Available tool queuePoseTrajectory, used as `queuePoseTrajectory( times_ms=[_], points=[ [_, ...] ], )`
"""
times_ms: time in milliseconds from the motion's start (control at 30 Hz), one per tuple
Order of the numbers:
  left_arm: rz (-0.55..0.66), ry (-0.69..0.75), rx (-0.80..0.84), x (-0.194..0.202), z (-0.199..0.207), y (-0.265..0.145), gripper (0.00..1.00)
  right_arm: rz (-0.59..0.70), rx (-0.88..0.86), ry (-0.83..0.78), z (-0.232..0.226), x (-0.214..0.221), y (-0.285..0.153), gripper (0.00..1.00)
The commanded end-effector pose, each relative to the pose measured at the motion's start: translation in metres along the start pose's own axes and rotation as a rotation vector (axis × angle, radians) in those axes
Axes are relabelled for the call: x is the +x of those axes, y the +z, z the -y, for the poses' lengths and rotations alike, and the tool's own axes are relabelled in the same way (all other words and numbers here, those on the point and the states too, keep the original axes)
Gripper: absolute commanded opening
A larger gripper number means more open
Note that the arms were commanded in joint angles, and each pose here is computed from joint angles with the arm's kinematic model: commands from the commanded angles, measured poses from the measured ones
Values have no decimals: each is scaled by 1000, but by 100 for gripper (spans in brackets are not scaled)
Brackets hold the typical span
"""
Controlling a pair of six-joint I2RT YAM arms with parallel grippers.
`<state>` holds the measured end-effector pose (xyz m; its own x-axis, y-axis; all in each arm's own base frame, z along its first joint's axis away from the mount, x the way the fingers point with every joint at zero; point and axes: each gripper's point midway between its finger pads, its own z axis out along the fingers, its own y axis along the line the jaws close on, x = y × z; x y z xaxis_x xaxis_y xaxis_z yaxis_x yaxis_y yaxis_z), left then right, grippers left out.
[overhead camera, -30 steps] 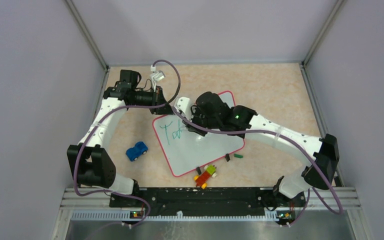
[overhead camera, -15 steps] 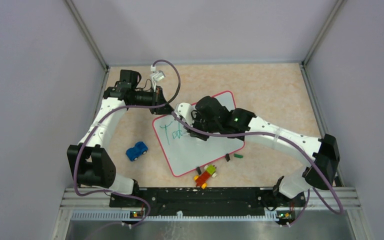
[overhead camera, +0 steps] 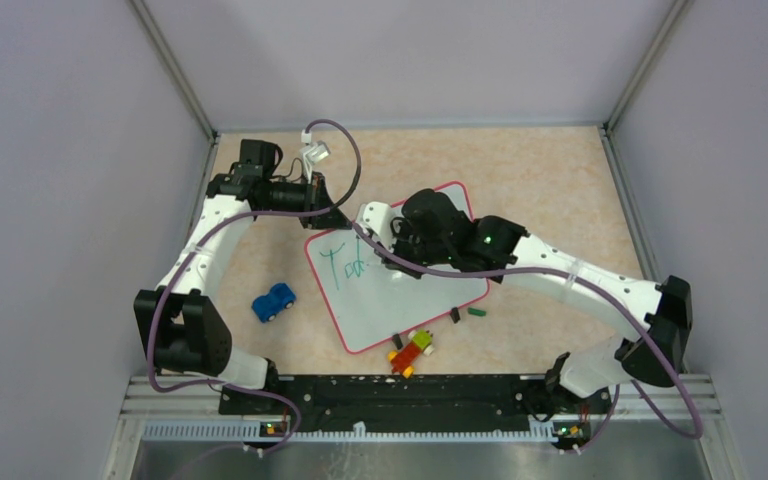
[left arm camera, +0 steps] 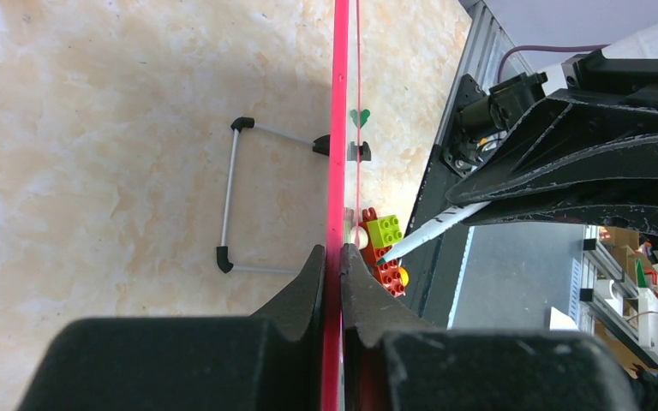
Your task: Write a sentence on the whiteboard
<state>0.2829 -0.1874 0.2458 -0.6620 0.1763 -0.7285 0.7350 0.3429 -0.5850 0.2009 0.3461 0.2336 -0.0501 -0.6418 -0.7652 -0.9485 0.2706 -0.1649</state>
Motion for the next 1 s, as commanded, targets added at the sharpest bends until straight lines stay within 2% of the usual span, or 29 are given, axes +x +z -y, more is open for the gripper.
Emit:
queuePoseTrajectory(
  times_ms=[0, 200, 967],
  points=[
    [-13, -20, 6, 6, 11, -1, 0, 78, 58, -16, 14, -29, -7, 0],
    [-12, -16, 6, 6, 11, -1, 0, 92, 80, -9, 22, -37, -1, 0],
    [-14, -17, 9, 8, 10, 0, 0, 56, 126, 16, 33, -25, 0, 0]
  ],
)
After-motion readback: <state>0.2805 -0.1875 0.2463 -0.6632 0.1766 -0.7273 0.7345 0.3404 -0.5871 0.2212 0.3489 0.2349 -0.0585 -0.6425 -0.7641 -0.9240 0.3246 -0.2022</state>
